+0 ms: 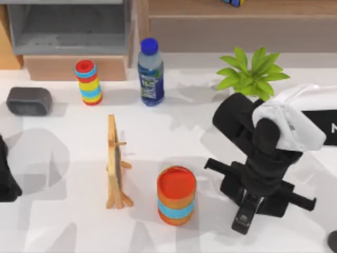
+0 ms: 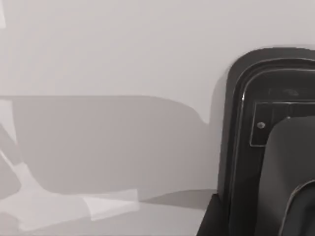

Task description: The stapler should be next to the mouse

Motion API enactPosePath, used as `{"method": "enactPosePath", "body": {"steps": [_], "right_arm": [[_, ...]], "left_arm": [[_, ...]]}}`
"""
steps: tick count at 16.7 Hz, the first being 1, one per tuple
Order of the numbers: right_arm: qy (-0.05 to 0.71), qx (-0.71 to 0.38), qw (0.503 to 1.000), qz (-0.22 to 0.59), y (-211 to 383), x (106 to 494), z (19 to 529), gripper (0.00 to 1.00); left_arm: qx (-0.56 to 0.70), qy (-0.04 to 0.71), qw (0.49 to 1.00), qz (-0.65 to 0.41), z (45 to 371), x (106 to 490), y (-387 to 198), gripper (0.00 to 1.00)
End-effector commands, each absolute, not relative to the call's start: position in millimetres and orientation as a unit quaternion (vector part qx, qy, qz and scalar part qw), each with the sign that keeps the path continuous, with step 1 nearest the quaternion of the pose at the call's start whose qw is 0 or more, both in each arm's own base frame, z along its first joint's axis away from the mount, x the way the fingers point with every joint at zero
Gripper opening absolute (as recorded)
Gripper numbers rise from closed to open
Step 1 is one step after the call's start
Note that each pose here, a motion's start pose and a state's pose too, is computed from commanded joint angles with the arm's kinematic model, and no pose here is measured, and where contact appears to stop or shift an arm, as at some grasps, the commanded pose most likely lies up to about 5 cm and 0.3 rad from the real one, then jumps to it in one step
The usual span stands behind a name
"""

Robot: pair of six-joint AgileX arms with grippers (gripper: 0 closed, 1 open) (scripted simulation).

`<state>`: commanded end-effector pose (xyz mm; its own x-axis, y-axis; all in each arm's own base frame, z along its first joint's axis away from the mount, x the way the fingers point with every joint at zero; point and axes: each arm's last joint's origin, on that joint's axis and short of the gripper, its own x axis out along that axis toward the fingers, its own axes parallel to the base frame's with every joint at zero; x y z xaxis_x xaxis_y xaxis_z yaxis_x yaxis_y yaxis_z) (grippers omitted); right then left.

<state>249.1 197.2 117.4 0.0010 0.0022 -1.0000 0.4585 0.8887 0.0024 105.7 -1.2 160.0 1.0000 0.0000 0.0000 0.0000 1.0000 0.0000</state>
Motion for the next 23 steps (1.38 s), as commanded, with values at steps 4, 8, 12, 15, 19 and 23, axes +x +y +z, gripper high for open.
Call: {"method": "enactPosePath", "body": {"steps": [4,8,12,15,19,23], "right_arm": [[0.686,0.169,0.688,-0.166,197,249,118,0.00],[0.666,0.196,0.699,-0.172,194,258,129,0.00],[0.655,0.209,0.704,-0.178,191,261,147,0.00],[0.680,0.177,0.691,-0.171,195,252,148,0.00],[0.686,0.169,0.688,-0.166,197,249,148,0.00],[0.684,0.171,0.689,-0.168,189,257,150,0.00]], "left_arm": [[0.000,0.000,1.000,0.000,160,106,-1,1.00],[0.000,0.000,1.000,0.000,160,106,-1,1.00],[0.000,0.000,1.000,0.000,160,106,-1,1.00],[0.000,0.000,1.000,0.000,160,106,-1,1.00],[0.000,0.000,1.000,0.000,160,106,-1,1.00],[0.000,0.000,1.000,0.000,160,106,-1,1.00]]}}
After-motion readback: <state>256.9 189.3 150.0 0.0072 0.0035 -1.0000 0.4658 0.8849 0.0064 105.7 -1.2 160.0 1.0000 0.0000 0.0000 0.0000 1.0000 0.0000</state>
